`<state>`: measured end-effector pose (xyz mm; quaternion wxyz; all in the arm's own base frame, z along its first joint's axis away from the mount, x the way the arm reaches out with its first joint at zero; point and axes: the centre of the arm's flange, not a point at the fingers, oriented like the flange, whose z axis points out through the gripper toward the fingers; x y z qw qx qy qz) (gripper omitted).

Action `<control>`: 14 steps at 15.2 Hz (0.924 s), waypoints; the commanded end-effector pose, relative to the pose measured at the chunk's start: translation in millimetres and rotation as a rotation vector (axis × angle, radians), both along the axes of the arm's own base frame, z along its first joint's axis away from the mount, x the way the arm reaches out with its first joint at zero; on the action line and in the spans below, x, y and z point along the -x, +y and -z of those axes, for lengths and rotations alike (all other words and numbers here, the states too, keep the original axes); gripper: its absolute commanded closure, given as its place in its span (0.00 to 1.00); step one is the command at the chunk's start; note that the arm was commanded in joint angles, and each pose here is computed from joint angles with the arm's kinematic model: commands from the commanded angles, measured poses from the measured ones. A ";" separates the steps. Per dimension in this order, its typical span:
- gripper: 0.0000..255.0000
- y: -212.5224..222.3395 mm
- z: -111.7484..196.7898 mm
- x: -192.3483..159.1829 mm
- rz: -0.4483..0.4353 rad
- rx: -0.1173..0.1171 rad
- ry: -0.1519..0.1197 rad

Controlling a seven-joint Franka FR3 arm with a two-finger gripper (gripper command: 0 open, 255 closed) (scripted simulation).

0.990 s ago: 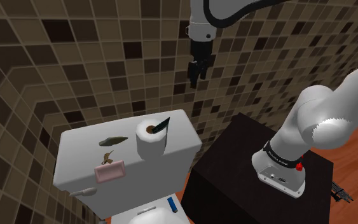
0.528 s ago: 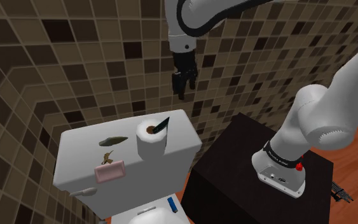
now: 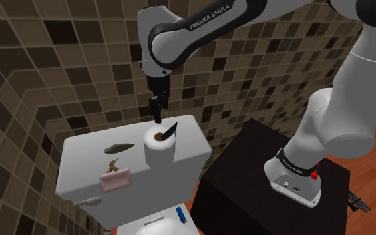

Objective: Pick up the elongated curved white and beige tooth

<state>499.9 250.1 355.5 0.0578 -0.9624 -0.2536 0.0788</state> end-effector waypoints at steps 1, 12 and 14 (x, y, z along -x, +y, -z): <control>0.00 25.0 4.4 -18.5 -0.226 -0.077 -0.122; 0.00 150.2 44.6 -28.5 -0.504 -0.162 -0.157; 0.00 150.2 55.2 -28.4 -0.504 -0.162 -0.157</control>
